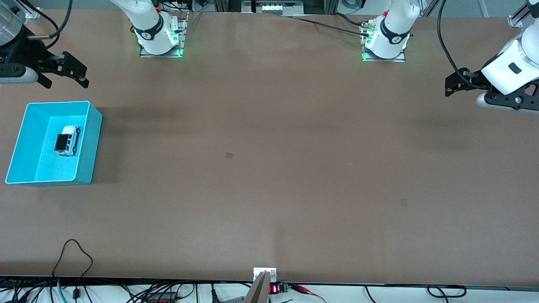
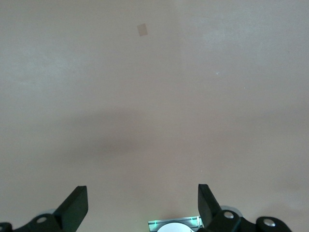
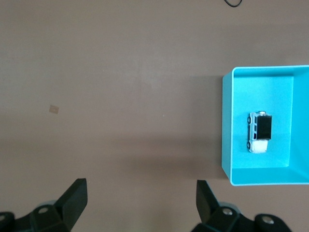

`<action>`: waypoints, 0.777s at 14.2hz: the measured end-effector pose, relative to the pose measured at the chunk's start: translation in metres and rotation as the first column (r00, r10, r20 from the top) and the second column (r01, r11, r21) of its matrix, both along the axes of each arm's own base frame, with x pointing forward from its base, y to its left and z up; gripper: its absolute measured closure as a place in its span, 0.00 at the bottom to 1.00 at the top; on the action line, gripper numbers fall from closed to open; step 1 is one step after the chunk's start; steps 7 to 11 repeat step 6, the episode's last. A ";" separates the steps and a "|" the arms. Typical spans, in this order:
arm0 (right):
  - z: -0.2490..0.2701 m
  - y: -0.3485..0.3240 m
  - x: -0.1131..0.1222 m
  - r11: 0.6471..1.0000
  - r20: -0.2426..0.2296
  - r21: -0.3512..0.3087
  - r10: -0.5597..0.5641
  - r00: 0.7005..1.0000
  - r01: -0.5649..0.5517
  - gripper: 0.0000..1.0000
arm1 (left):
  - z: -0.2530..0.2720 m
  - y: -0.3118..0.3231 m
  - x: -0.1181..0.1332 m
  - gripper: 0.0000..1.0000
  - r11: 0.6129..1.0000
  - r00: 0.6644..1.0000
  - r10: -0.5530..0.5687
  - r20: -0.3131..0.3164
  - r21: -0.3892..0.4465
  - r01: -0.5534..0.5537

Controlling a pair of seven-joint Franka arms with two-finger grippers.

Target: Wind and store white jeep toy

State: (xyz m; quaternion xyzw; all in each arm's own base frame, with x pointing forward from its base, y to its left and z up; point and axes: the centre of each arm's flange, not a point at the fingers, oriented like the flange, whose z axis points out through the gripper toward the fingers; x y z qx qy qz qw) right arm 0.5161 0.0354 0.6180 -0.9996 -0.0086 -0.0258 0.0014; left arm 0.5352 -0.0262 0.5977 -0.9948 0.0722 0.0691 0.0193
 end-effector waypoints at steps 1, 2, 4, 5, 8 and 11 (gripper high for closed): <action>-0.002 0.001 0.008 1.000 0.004 -0.001 0.000 1.000 0.000 0.00 | 0.000 0.000 0.000 0.00 1.000 1.000 0.000 0.000 0.000 0.000; -0.003 0.001 0.017 1.000 0.006 -0.002 -0.001 1.000 0.001 0.00 | 0.000 0.000 0.000 0.00 1.000 1.000 0.000 0.000 0.000 0.000; -0.003 0.000 0.030 1.000 0.009 -0.004 -0.007 1.000 0.007 0.00 | 0.000 0.000 0.000 0.00 1.000 1.000 0.000 0.000 0.000 0.000; -0.003 -0.002 0.032 1.000 0.006 -0.004 -0.011 1.000 0.011 0.00 | 0.000 0.000 0.000 0.00 1.000 1.000 0.000 0.000 0.000 0.000; -0.003 -0.005 0.032 1.000 -0.002 -0.005 -0.015 1.000 0.015 0.00 | 0.000 0.000 0.000 0.00 1.000 1.000 0.000 0.000 0.000 0.000; -0.003 -0.005 0.032 1.000 -0.002 -0.005 -0.015 1.000 0.015 0.00 | 0.000 0.000 0.000 0.00 1.000 1.000 0.000 0.000 0.000 0.000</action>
